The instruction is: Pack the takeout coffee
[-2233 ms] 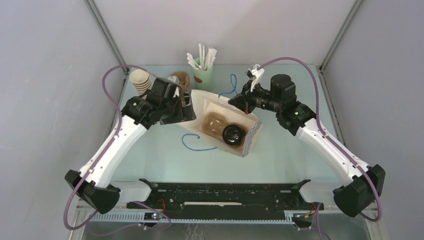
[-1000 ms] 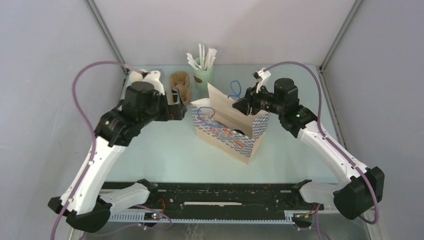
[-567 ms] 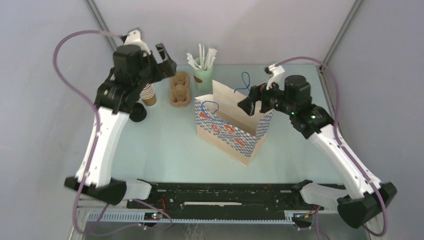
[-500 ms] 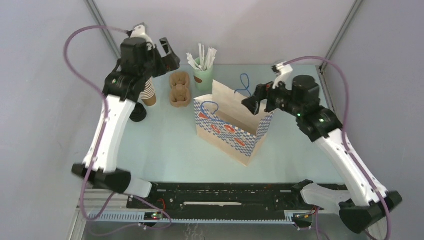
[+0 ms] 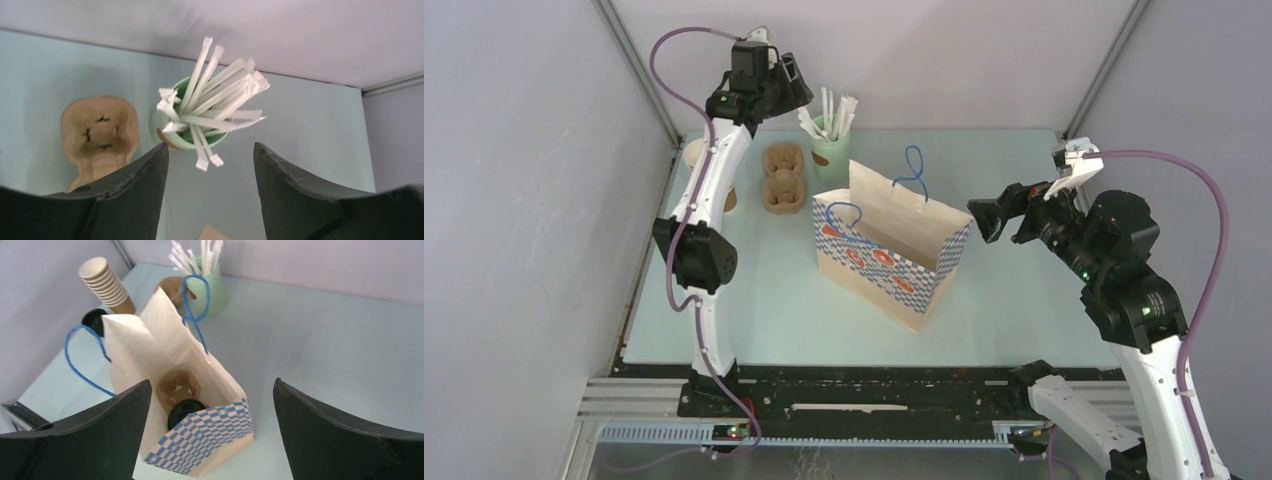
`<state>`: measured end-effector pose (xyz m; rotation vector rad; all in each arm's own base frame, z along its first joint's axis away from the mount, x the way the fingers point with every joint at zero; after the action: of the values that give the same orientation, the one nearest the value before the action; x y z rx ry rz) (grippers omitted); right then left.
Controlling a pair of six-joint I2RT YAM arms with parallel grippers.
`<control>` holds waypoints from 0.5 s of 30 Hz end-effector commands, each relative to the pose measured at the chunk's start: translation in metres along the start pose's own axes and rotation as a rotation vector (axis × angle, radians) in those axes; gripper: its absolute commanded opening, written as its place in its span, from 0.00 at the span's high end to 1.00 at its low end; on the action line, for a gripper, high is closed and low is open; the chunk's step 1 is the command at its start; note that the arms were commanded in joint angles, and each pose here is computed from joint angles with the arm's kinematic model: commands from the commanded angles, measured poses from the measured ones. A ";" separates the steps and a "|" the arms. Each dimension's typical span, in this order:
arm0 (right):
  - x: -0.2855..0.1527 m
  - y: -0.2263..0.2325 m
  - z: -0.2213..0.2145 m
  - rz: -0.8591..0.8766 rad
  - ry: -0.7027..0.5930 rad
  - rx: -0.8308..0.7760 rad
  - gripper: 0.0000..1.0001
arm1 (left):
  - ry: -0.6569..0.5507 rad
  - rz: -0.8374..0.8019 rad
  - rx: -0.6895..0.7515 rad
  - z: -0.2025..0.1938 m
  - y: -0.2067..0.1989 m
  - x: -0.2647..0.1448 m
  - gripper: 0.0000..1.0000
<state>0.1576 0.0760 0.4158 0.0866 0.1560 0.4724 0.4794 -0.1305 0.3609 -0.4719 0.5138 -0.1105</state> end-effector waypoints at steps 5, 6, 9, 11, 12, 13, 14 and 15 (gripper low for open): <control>-0.008 -0.008 -0.005 -0.035 0.054 0.007 0.00 | -0.246 -0.270 0.019 0.038 -0.023 0.040 0.46; -0.008 -0.008 -0.007 -0.024 0.065 0.012 0.00 | -0.252 -0.271 0.023 0.038 -0.021 0.046 0.48; -0.008 -0.005 -0.016 0.008 0.111 0.025 0.00 | -0.226 -0.175 -0.002 0.035 -0.014 0.040 0.61; -0.007 -0.006 -0.021 0.004 0.121 0.036 0.00 | -0.173 -0.110 -0.004 0.015 -0.001 0.035 0.52; -0.008 -0.006 -0.022 0.000 0.118 0.043 0.00 | -0.167 -0.088 0.006 0.010 0.003 0.028 0.50; -0.007 -0.006 -0.022 0.001 0.114 0.050 0.00 | -0.164 -0.067 0.011 0.006 0.007 0.019 0.50; -0.006 -0.005 -0.023 0.006 0.114 0.053 0.00 | -0.166 -0.037 0.014 0.003 0.012 0.011 0.47; -0.005 -0.005 -0.023 0.012 0.116 0.052 0.00 | -0.164 -0.021 0.021 0.000 0.016 0.005 0.44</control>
<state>0.1533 0.0686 0.3951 0.0931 0.2770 0.4637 0.5197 -0.1346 0.3147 -0.4977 0.4319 -0.1544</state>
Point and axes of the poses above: each gripper's point midway between its finger pads, its own x axis out along the fingers, its own y axis along the line the jaws close on, z = x × y, the point moved 9 cm from there along -x, back along the fingers, and after that the axes turned 4 degrees about -x, right-handed, at the moved point
